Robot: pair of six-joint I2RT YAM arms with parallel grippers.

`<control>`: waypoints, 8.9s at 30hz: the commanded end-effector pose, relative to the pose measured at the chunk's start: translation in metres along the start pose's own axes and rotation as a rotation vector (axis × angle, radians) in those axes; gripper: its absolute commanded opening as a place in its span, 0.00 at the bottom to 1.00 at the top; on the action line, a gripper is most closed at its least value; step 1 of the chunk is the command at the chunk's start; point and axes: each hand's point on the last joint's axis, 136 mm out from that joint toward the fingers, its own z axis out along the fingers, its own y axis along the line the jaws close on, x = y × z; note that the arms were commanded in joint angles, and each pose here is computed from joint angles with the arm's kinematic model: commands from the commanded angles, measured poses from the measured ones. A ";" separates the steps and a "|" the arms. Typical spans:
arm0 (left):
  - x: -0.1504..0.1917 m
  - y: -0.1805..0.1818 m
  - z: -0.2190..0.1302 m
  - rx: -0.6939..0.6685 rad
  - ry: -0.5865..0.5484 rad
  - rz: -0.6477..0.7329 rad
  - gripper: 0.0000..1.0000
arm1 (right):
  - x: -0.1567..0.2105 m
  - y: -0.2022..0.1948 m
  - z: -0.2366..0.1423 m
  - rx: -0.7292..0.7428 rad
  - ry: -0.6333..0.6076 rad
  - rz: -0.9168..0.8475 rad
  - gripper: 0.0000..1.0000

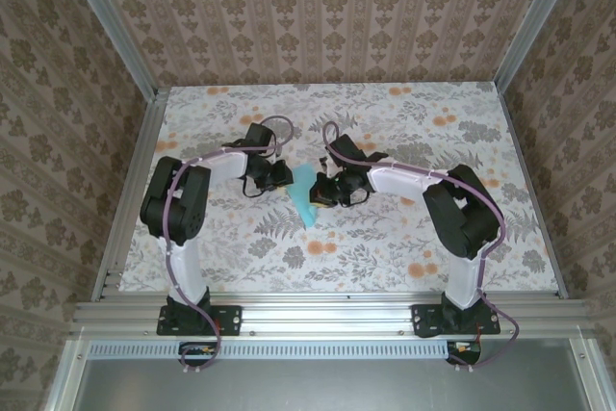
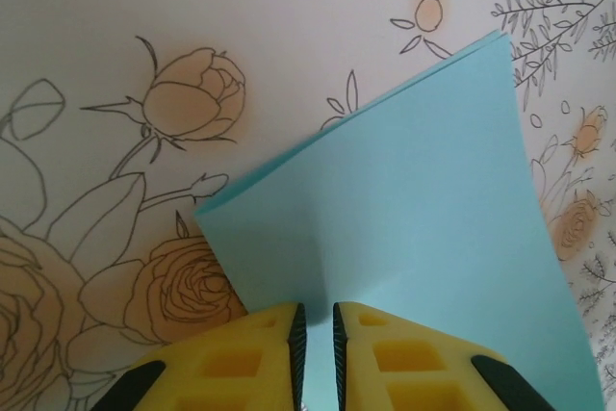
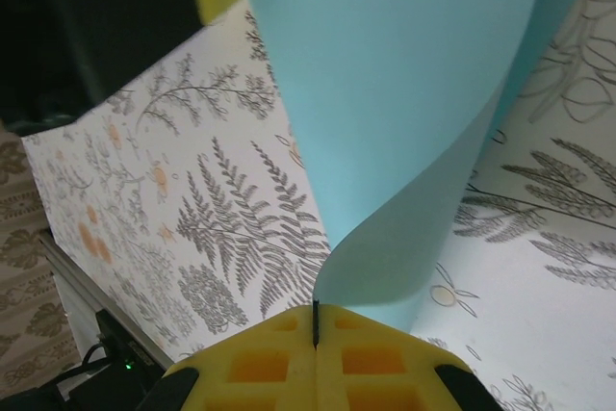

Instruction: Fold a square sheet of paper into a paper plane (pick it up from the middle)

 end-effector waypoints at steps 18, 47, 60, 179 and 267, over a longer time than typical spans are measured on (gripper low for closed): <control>0.014 0.015 0.014 -0.046 0.068 0.021 0.18 | -0.021 0.010 0.032 -0.067 -0.038 0.031 0.07; 0.021 0.015 0.022 -0.052 0.099 0.031 0.17 | -0.024 -0.010 0.057 -0.022 -0.027 0.065 0.09; 0.023 0.015 0.023 -0.053 0.106 0.033 0.17 | -0.027 -0.012 0.059 -0.015 -0.032 0.060 0.10; 0.052 -0.053 -0.021 0.150 0.086 0.057 0.14 | -0.007 -0.067 0.060 0.090 -0.091 0.143 0.00; 0.054 -0.030 0.010 0.173 0.129 0.022 0.13 | -0.006 -0.059 0.061 0.040 -0.081 0.155 0.01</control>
